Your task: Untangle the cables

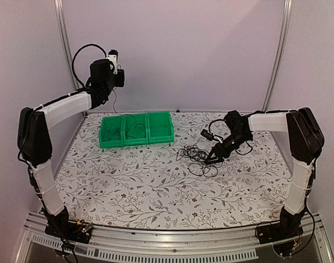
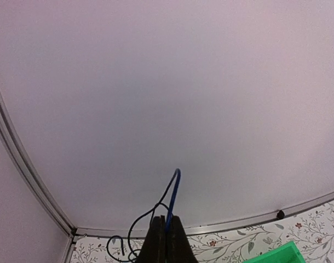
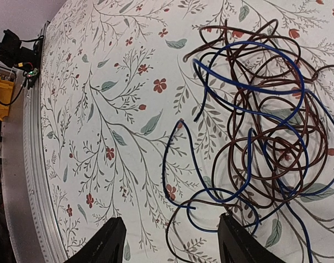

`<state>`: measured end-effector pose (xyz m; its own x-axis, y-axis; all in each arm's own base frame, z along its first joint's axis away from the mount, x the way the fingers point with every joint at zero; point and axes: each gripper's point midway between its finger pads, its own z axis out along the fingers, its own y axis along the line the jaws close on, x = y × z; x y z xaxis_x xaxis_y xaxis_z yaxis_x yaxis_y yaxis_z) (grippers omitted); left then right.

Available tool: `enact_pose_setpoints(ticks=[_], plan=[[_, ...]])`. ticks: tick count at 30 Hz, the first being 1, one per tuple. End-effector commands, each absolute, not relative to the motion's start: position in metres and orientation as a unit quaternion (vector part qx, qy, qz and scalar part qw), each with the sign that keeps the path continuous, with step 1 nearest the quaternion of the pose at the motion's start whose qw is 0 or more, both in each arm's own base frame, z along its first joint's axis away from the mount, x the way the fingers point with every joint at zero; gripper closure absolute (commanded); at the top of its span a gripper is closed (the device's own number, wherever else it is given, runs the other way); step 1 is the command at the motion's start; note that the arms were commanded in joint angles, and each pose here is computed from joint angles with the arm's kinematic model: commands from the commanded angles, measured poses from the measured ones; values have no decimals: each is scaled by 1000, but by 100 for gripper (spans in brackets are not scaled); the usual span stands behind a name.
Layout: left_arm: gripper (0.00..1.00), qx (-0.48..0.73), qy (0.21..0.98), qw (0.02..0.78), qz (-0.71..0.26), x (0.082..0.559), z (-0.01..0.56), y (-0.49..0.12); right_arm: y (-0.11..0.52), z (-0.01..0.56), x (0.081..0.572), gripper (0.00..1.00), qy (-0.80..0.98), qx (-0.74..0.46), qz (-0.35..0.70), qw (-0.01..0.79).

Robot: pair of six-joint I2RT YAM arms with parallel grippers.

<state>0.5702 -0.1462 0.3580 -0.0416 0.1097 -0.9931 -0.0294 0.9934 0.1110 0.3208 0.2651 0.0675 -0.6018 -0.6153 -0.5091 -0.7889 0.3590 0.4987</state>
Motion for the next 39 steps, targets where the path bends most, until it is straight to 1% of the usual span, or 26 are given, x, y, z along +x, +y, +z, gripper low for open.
enact_pose_setpoints(ticks=[1,4,9,14,18,21,28,33,39], plan=[[100,67,738,671,32,565,323,-190,266,74,315,38,812,-439,363,128],[100,84,743,663,12,554,310,-216,265,76,314,38,811,-440,362,130],[100,91,755,649,-5,537,288,-238,264,76,312,38,811,-441,362,132],[100,74,769,634,-30,522,270,-244,264,76,310,38,808,-444,362,136],[100,38,794,602,-74,514,256,-248,266,80,313,38,807,-447,359,141],[100,27,817,572,-68,504,238,-250,268,83,316,38,806,-449,358,145],[100,-22,862,504,-46,484,189,-234,267,82,315,38,805,-452,354,147],[100,-39,886,461,-43,488,157,-229,268,82,315,38,803,-453,358,148],[100,-52,897,430,-81,512,132,-234,270,81,316,38,802,-452,362,146]])
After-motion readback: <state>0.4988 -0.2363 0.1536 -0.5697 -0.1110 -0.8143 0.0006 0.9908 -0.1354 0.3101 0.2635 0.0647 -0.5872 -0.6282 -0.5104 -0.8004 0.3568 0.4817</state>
